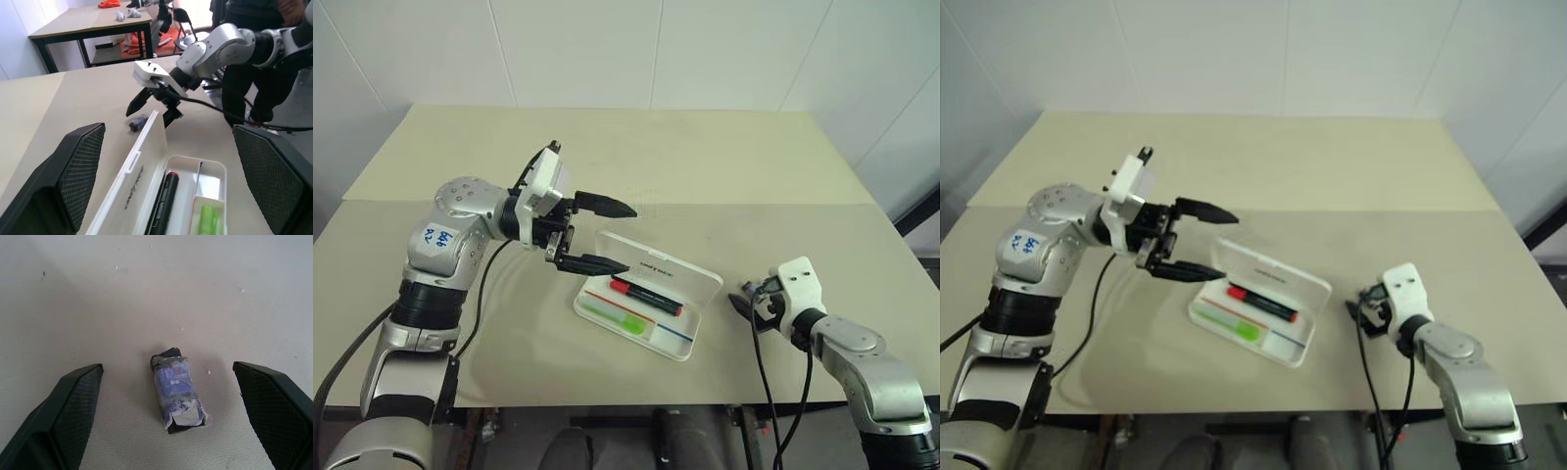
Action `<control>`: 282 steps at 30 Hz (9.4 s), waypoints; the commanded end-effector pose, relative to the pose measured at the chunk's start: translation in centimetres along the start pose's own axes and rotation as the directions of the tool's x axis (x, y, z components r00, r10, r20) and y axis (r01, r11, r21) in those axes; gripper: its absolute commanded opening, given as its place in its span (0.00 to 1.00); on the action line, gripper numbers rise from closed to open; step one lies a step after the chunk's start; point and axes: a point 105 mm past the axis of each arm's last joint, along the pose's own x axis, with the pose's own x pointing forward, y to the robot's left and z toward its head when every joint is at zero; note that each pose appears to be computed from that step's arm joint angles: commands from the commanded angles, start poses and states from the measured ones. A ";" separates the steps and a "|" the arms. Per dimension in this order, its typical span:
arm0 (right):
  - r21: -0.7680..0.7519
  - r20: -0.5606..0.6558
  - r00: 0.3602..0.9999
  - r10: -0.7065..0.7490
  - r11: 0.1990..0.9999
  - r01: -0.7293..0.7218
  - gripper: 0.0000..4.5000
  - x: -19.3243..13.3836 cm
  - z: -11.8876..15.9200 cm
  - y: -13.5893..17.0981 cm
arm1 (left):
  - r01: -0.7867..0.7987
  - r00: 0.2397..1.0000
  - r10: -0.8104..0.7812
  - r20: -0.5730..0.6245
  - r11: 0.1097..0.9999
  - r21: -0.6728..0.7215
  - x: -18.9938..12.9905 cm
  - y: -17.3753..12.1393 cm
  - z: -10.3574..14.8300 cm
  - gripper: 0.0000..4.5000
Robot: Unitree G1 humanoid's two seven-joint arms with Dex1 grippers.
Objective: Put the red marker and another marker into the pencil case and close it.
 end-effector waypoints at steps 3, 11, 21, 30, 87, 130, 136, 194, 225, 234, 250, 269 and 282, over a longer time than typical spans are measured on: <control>0.056 -0.248 0.969 -0.008 0.998 0.022 1.00 0.3 -5.0 0.0 | -0.002 1.000 0.003 -0.011 0.997 0.071 0.0 1.3 0.9 0.99; 0.072 -0.315 0.949 0.026 0.997 -0.004 0.80 0.1 -5.7 0.2 | 0.011 1.000 -0.011 0.004 0.995 0.095 -0.1 1.8 1.3 1.00; 0.058 -0.318 0.948 0.020 0.998 -0.002 0.14 -0.1 -5.4 -0.2 | 0.011 1.000 -0.013 0.012 0.994 0.110 -0.1 1.9 1.4 1.00; 0.005 -0.285 0.958 -0.037 0.999 0.040 0.09 -0.3 -4.2 -2.2 | 0.015 1.000 -0.018 0.021 0.994 0.111 -0.2 1.9 1.5 1.00; -0.424 0.226 0.734 0.640 0.743 -0.517 0.09 -10.6 13.4 10.2 | 0.144 0.977 -0.148 0.152 0.989 0.037 1.8 -4.2 2.4 1.00; -0.310 -0.040 0.767 0.641 0.722 -0.619 0.09 -6.1 6.4 12.9 | 0.170 0.963 -0.163 -0.214 0.985 0.014 -3.7 -7.4 -4.5 1.00; -0.306 -0.041 0.762 0.646 0.718 -0.625 0.09 -6.1 6.5 13.0 | 0.121 0.957 -0.111 -0.267 0.992 0.022 -5.4 -6.9 -4.6 1.00; -0.295 -0.018 0.688 0.726 0.653 -0.697 0.87 -9.6 8.3 11.8 | -0.159 0.986 0.159 -0.054 0.987 0.007 -7.8 -3.3 -0.3 1.00; -0.312 0.113 0.839 0.532 0.821 -0.478 1.00 -9.9 10.5 7.5 | -0.344 0.936 0.343 0.076 0.939 0.007 -7.8 3.0 0.6 1.00; -0.318 0.156 0.865 0.476 0.854 -0.412 1.00 -10.2 11.0 6.0 | -0.368 0.928 0.369 0.056 0.929 -0.039 -7.9 4.6 0.2 0.39; -0.311 0.263 0.903 0.340 0.916 -0.254 1.00 -12.8 9.4 1.9 | -0.407 0.909 0.416 -0.016 0.881 -0.242 -4.8 9.1 -4.8 0.01; -0.290 0.326 0.885 0.332 0.926 -0.240 1.00 -16.6 4.6 0.5 | -0.175 0.985 0.150 -0.090 0.820 -0.545 0.6 7.1 -8.1 0.01; -0.339 0.260 0.877 0.404 0.889 -0.309 1.00 -17.7 2.5 1.4 | -0.019 0.993 -0.056 -0.103 0.792 -0.610 0.2 4.5 -8.4 0.01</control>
